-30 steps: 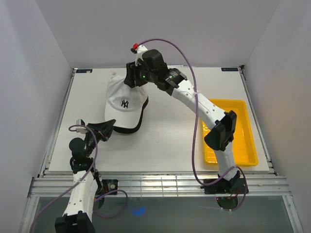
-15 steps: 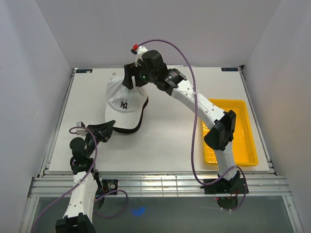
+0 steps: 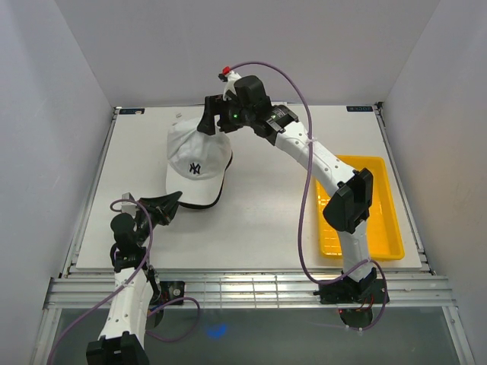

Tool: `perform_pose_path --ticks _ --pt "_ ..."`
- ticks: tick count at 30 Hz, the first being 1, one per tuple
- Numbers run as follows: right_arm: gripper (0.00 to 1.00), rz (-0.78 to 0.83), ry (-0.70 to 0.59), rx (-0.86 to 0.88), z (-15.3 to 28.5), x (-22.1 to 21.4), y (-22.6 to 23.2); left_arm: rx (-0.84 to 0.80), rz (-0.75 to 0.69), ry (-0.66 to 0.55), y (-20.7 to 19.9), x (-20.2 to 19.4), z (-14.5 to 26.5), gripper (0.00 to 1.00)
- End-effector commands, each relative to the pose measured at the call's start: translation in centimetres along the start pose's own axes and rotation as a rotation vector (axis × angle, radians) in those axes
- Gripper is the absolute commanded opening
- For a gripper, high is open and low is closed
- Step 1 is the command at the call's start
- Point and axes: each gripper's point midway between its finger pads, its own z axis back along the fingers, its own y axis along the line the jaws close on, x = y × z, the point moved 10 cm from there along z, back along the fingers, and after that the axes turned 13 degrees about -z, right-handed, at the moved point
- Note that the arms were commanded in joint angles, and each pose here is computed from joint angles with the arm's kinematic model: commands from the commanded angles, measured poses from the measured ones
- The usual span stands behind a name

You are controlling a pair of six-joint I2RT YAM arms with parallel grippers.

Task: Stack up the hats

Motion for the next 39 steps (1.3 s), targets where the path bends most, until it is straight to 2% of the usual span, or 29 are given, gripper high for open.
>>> perform_pose_path --ticks 1,9,34,39 --pt "0.83 -0.037 -0.092 0.083 2.2 2.8 1.1 0.229 0.107 -0.029 5.3 -0.3 0.2 0.0" --pt "0.86 -0.063 -0.103 0.178 2.6 3.5 1.2 0.25 0.121 -0.043 5.4 -0.3 0.2 0.0" --pt "0.84 -0.142 0.026 0.085 -3.4 0.6 -3.3 0.389 0.148 -0.08 5.0 0.3 -0.1 0.0" --pt "0.8 -0.153 0.046 0.068 -4.3 -0.1 -4.1 0.433 0.149 -0.084 5.2 0.4 -0.1 0.0"
